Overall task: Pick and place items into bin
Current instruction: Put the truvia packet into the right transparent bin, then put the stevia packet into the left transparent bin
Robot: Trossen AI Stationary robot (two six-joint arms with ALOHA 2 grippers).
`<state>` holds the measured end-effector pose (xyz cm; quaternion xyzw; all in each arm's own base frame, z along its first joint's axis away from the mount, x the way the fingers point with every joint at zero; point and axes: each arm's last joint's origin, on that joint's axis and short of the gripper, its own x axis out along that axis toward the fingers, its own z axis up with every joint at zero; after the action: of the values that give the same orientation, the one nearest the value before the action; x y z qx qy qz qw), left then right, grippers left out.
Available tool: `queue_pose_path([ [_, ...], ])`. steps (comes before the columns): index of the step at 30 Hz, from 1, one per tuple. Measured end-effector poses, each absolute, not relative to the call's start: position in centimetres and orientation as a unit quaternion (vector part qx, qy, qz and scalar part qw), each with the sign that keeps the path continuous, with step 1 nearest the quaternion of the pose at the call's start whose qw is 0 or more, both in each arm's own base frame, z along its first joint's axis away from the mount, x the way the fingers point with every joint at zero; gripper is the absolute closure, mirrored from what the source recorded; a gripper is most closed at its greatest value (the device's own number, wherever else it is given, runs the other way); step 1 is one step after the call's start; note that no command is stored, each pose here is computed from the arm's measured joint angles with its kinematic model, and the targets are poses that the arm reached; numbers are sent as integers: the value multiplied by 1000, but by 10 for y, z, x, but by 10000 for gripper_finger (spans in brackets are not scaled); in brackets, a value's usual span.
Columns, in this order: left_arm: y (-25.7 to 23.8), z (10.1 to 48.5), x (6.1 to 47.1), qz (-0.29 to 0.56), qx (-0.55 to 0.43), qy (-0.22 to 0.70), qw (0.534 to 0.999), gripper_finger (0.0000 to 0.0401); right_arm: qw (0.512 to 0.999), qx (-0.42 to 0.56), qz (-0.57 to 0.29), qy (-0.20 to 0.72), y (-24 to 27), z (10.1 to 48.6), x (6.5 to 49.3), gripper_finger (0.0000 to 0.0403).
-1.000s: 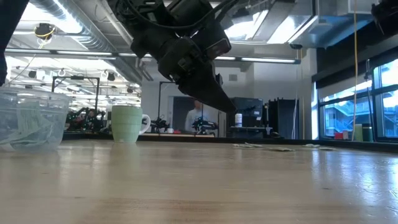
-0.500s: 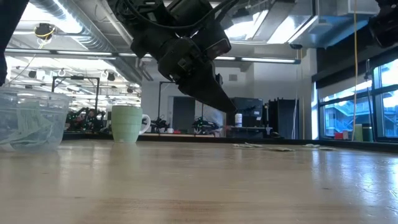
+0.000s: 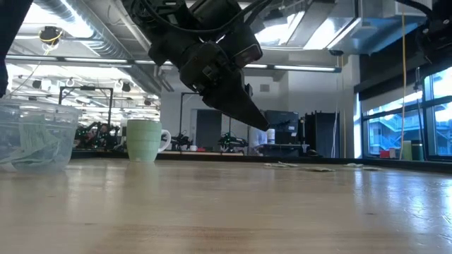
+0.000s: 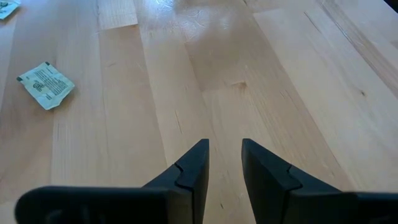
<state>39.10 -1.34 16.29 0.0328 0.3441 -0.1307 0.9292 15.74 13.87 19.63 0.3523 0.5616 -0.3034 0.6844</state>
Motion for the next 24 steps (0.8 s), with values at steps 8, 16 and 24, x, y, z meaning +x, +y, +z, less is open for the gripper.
queue_pose_path([
  [8,-13,163,391,-130,32,344,929,314,677,326,-327,573,141,185,160,398],
  [16,-13,163,391,-129,30,345,929,315,671,311,-341,581,138,185,157,366],
  [24,-13,163,391,-126,21,346,929,313,656,300,-351,597,136,185,153,294],
])
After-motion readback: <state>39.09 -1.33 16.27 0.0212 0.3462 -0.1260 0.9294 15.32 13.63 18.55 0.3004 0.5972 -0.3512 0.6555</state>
